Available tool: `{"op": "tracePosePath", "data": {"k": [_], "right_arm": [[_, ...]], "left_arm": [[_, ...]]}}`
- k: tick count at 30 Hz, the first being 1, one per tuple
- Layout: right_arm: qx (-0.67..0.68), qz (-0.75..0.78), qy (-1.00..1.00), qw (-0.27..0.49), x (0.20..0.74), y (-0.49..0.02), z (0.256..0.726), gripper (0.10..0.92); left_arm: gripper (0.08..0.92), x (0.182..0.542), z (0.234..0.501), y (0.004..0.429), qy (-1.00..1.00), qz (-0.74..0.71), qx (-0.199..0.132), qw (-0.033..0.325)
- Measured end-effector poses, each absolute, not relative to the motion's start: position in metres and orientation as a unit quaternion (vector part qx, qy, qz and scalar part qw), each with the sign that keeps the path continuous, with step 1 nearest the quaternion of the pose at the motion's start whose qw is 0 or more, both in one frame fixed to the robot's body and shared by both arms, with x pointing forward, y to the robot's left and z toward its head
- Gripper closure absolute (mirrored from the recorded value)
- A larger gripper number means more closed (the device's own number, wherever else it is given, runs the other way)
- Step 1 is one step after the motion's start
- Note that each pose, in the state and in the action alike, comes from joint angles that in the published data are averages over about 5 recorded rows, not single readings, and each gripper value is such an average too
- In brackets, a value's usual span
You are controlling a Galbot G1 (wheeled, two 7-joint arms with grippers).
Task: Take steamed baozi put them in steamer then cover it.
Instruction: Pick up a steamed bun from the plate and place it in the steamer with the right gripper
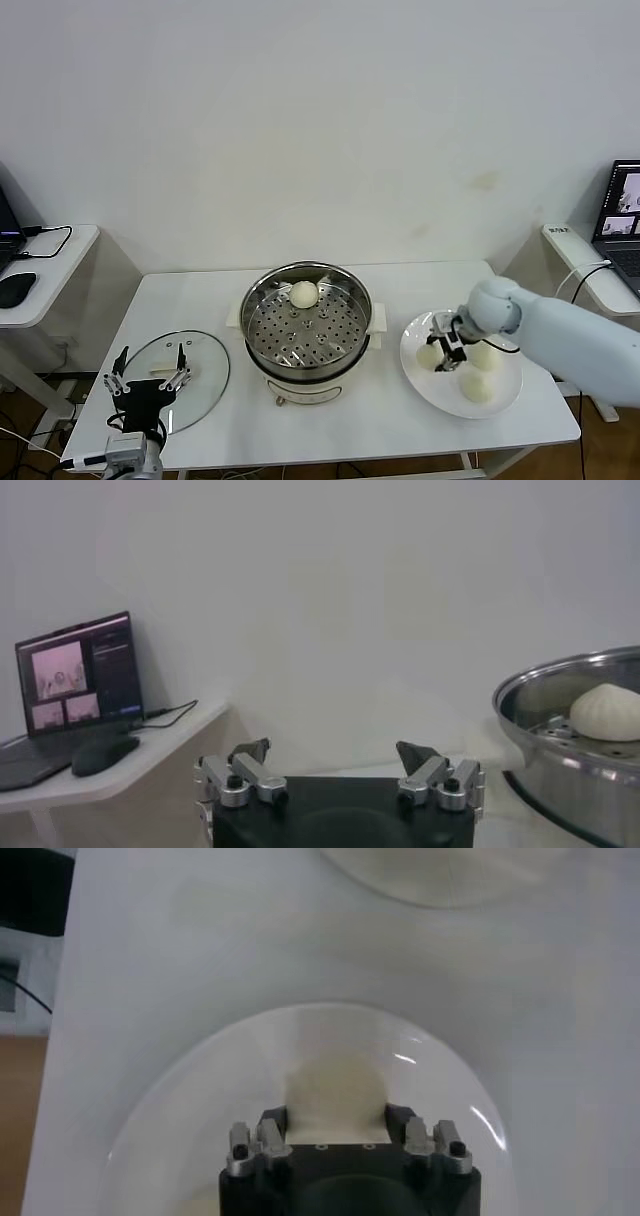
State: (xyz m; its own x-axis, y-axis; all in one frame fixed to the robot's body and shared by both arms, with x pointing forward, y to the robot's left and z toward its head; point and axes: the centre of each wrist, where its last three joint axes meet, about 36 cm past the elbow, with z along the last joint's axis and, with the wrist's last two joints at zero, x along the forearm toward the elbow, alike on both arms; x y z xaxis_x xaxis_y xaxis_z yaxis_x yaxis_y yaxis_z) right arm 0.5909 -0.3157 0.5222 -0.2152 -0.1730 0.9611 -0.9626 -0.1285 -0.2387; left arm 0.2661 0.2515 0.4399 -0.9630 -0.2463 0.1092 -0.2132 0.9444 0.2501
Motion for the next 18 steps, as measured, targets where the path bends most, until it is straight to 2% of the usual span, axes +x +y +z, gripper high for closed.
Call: {"op": "tracePosePath", "data": {"k": [8, 13, 18], "right_arm": [[0.501, 0.559, -0.579, 0.318, 0.604, -0.295, 0.608, 0.403], [0.510, 0.558, -0.588, 0.288, 0.608, -0.252, 0.648, 0.403], [0.526, 0.546, -0.594, 0.269, 0.610, -0.198, 0.666, 0.400]], "left_arm": [[0.177, 0.267, 0.442, 0.251, -0.984, -0.121, 0.112, 0.067], [0.177, 0.268, 0.443, 0.251, -0.984, -0.120, 0.113, 0.064], [0.177, 0.269, 0.444, 0.253, -0.984, -0.121, 0.118, 0.061]]}}
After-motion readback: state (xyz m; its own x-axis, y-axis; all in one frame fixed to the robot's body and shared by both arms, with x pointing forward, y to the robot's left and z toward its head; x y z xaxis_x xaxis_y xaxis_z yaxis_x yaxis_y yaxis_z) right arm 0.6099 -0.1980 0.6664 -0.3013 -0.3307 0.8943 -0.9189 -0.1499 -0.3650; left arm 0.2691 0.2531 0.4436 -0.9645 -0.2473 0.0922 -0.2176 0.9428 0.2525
